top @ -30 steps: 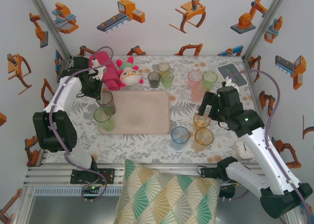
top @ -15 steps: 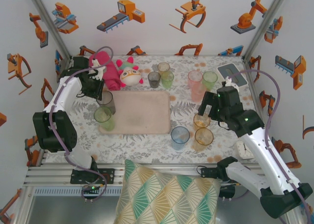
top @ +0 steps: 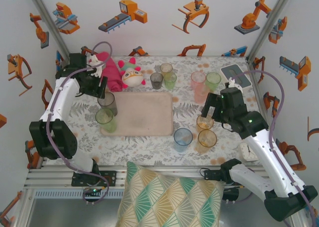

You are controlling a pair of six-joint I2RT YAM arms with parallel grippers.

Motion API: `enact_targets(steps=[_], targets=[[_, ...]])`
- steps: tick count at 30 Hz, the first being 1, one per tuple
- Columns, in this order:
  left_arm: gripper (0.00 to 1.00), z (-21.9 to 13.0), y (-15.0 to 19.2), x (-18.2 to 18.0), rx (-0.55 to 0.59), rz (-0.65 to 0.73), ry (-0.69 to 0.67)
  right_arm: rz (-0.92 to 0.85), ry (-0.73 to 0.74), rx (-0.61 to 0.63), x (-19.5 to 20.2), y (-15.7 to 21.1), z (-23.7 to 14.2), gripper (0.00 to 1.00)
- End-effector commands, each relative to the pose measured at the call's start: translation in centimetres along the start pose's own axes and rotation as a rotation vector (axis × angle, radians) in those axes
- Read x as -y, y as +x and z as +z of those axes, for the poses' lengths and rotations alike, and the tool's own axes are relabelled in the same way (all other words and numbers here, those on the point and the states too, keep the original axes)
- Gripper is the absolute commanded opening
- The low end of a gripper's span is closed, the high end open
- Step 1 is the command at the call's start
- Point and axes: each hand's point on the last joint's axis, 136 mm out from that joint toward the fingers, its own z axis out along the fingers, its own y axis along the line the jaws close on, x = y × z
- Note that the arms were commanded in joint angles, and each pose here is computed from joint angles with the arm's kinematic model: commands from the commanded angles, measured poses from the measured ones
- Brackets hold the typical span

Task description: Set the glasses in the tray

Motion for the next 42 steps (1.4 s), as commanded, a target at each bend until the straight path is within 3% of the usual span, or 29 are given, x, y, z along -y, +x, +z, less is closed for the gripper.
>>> enact_targets(steps=[1, 10, 20, 34, 42], targets=[[0.64, -3.0, -1.0, 0.3, 0.046, 0.009, -0.006, -0.007, 0.0, 0.017, 0.1, -0.4, -0.1, 1.0], [0.69, -7.8, -3.5, 3.4, 0.164, 0.093, -0.011, 0.008, 0.018, 0.017, 0.4, -0.3, -0.1, 1.0], [0.72, -12.2, -5.8, 14.2, 0.299, 0.338, 0.185, 0.03, 0.061, 0.017, 1.6, 0.2, -0.6, 0.99], [0.86, -10.9, -3.5, 25.7, 0.2, 0.521, 0.468, 0.119, 0.151, 0.086, 4.8, 0.5, -2.8, 0.99], [0.87, -10.3, -1.4, 29.8, 0.123, 0.55, 0.57, 0.121, 0.156, 0.098, 5.0, 0.3, -3.2, 1.0]])
